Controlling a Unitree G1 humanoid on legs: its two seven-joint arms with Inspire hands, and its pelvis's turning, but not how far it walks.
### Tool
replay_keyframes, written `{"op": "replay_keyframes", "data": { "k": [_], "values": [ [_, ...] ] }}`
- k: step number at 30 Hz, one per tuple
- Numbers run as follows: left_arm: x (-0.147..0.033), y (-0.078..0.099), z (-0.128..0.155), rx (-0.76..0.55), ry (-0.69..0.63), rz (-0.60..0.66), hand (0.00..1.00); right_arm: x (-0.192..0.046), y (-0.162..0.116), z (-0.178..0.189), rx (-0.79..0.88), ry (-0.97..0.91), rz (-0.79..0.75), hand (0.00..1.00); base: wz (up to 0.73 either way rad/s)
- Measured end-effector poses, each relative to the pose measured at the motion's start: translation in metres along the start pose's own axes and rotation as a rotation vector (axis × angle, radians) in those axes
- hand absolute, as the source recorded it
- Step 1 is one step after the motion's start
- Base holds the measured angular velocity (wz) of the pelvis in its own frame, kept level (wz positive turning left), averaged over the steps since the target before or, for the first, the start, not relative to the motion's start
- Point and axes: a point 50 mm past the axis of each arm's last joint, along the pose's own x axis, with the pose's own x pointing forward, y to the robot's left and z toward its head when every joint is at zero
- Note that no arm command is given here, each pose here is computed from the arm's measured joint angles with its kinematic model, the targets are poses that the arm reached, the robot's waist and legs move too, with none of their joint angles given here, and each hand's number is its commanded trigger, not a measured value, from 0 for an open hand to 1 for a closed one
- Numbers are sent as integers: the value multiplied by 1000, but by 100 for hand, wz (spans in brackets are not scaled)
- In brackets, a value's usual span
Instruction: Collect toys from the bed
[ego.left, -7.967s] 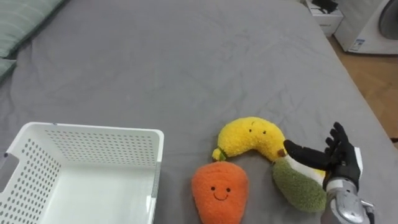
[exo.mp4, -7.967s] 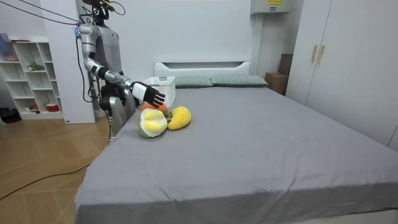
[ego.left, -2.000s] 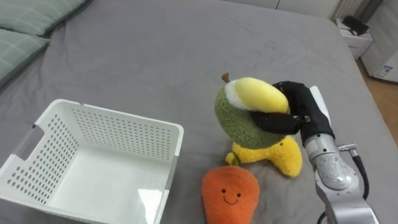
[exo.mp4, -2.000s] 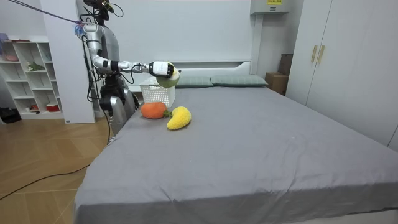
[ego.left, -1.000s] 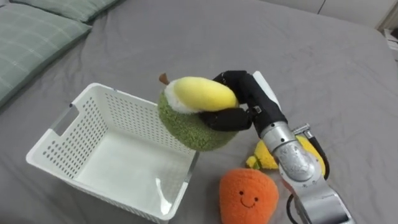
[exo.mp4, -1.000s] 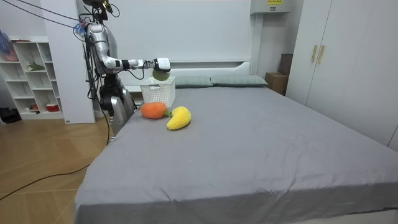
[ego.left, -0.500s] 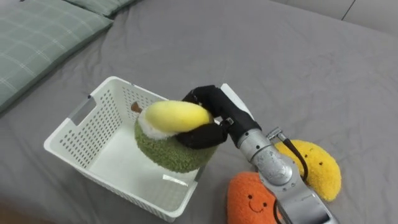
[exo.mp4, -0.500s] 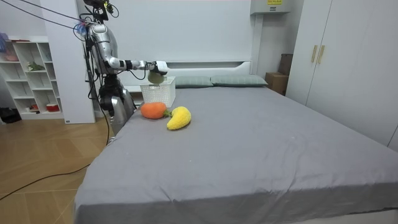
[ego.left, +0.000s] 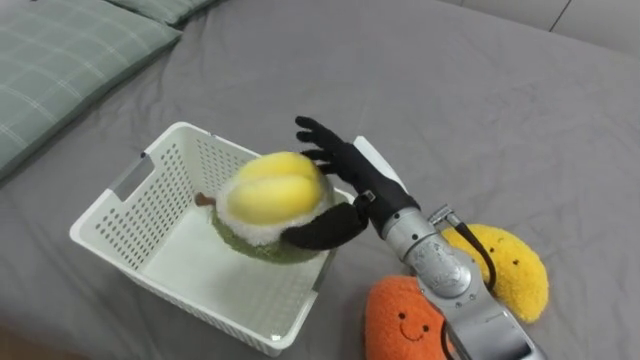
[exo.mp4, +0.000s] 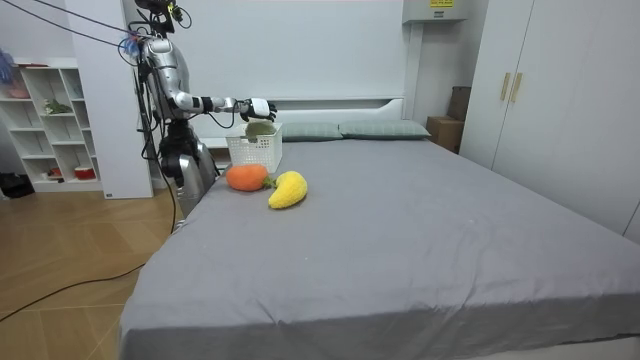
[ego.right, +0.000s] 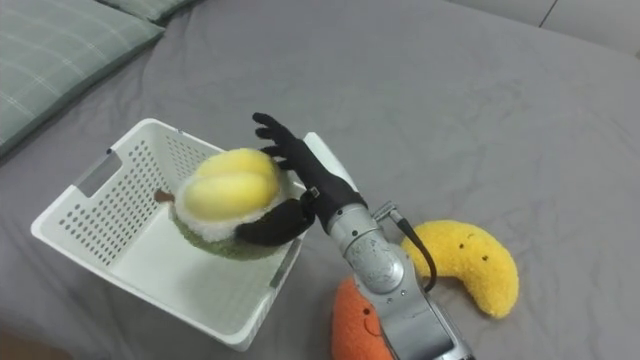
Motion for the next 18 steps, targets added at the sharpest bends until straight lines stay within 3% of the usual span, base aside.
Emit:
{"op": "replay_keyframes", "data": {
  "k": [18],
  "values": [
    [0,0,2,0,-6,3,0,0,0,0,1,1,0,0,0]
  ]
}}
